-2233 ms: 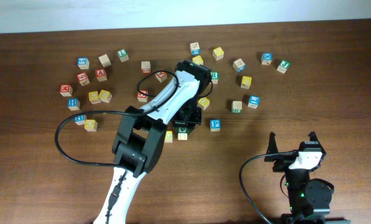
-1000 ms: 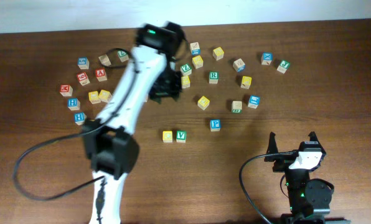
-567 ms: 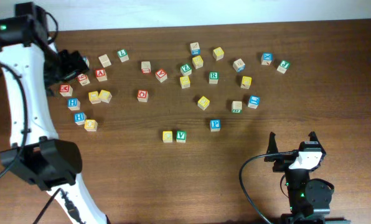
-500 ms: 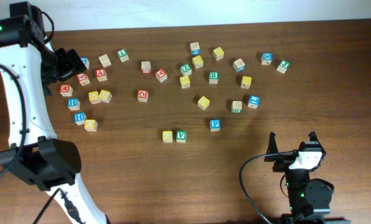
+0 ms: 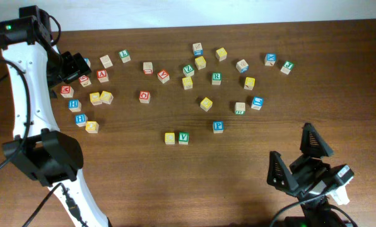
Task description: Spell out CVPR
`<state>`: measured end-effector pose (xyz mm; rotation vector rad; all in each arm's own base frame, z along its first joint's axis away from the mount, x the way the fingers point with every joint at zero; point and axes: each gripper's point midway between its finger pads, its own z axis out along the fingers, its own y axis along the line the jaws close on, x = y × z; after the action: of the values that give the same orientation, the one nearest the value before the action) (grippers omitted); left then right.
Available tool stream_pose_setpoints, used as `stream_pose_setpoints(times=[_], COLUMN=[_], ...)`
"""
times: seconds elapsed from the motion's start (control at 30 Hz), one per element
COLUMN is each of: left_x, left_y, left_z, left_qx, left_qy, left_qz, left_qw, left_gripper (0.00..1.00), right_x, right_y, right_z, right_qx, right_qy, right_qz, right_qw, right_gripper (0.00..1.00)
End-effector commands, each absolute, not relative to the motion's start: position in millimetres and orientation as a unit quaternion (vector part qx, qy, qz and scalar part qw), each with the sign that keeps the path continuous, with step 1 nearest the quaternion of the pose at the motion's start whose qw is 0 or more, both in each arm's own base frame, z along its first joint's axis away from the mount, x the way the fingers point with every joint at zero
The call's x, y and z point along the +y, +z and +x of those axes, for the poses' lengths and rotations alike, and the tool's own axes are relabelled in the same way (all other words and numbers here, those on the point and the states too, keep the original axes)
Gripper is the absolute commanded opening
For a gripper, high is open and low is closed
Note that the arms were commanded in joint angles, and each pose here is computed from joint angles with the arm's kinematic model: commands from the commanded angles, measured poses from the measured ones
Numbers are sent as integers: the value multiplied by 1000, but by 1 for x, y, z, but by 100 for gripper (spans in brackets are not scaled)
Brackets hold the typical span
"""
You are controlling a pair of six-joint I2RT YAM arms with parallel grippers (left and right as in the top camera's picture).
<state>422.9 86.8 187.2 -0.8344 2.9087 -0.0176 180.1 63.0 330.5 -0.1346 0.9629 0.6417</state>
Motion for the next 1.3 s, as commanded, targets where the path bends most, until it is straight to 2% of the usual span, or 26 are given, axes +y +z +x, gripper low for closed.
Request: stream_pose_setpoints(times=[0.0,0.1,0.2,0.33,0.47,0.57,0.67,0.73,0.8,0.9,0.97,1.0,1.03,1.13,1.23,1.27], left_x=[88,88,88,88,88,88,88,88,88,88,88,88,88,88,88,88], left_y=[186,186,186,186,186,186,186,186,186,186,186,186,186,186,186,186], left_z=[424,424,424,424,424,424,424,424,424,424,424,424,424,424,424,424], left_qx=[960,960,960,960,960,960,960,960,960,960,960,960,960,960,960,960], left_qy=[-6,-6,-6,-6,-6,-6,-6,-6,-6,-6,-6,-6,-6,-6,-6,-6], left_qz=[-276,-276,-276,-276,-276,-276,-276,-276,-276,-276,-275,-276,-276,-276,-276,-276], left_qw=[57,57,57,57,57,57,57,57,57,57,57,57,57,57,57,57], left_gripper=[99,99,99,99,99,99,99,99,99,99,99,99,99,99,99,99], right_x=[63,62,80,97,98,138,147,147,143,130,136,141,149,159,168,168], right_y=[391,417,422,399,338,291,240,195,144,94,76,71,65,46,24,19], right_z=[153,177,208,269,306,321,344,353,356,361,360,358,355,354,351,350], right_qx=[402,476,550,708,853,864,881,912,955,991,995,995,996,997,998,999], right_qy=[241,194,204,248,227,331,365,351,263,87,22,21,22,18,37,35], right_qz=[-104,-111,-165,-201,-176,-196,-174,-123,-73,43,28,20,11,-1,-4,-3], right_qw=[877,851,793,630,436,325,245,175,115,91,94,91,82,69,41,35], right_gripper=[98,98,98,98,98,98,98,98,98,99,99,98,92,83,84,76])
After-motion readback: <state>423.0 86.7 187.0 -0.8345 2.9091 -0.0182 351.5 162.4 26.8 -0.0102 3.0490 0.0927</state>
